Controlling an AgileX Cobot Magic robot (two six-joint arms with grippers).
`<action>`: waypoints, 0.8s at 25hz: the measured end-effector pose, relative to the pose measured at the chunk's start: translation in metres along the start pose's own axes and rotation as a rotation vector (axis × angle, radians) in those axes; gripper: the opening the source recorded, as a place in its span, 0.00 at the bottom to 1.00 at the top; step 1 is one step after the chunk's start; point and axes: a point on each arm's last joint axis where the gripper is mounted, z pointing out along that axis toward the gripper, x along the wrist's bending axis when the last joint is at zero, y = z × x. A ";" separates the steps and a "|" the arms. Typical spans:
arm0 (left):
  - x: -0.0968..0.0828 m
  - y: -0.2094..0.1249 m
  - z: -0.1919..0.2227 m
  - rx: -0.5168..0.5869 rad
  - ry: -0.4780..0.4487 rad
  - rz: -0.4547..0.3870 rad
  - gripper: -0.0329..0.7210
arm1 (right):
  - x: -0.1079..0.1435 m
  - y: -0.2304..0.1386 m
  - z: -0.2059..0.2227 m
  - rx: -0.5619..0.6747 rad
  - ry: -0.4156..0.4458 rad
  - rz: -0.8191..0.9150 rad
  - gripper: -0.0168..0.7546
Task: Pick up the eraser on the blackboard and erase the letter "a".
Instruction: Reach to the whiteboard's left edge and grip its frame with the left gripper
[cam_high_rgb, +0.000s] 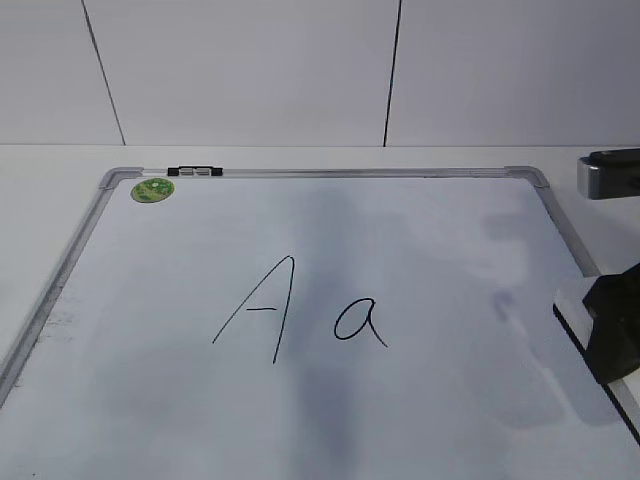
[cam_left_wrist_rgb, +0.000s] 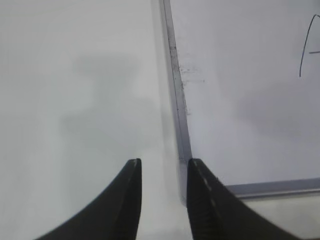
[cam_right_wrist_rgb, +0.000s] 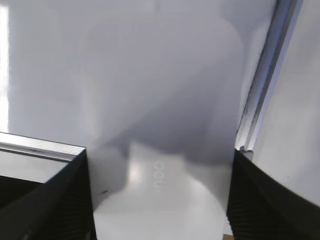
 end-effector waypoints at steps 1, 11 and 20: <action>0.000 0.008 0.002 -0.003 0.001 -0.001 0.36 | 0.000 0.000 0.000 0.001 0.000 0.000 0.76; 0.003 0.092 0.030 -0.071 0.000 -0.024 0.36 | 0.000 0.000 0.000 0.001 0.000 0.000 0.76; 0.003 0.133 0.113 0.178 -0.070 -0.131 0.36 | 0.000 0.000 0.000 -0.002 0.004 0.002 0.76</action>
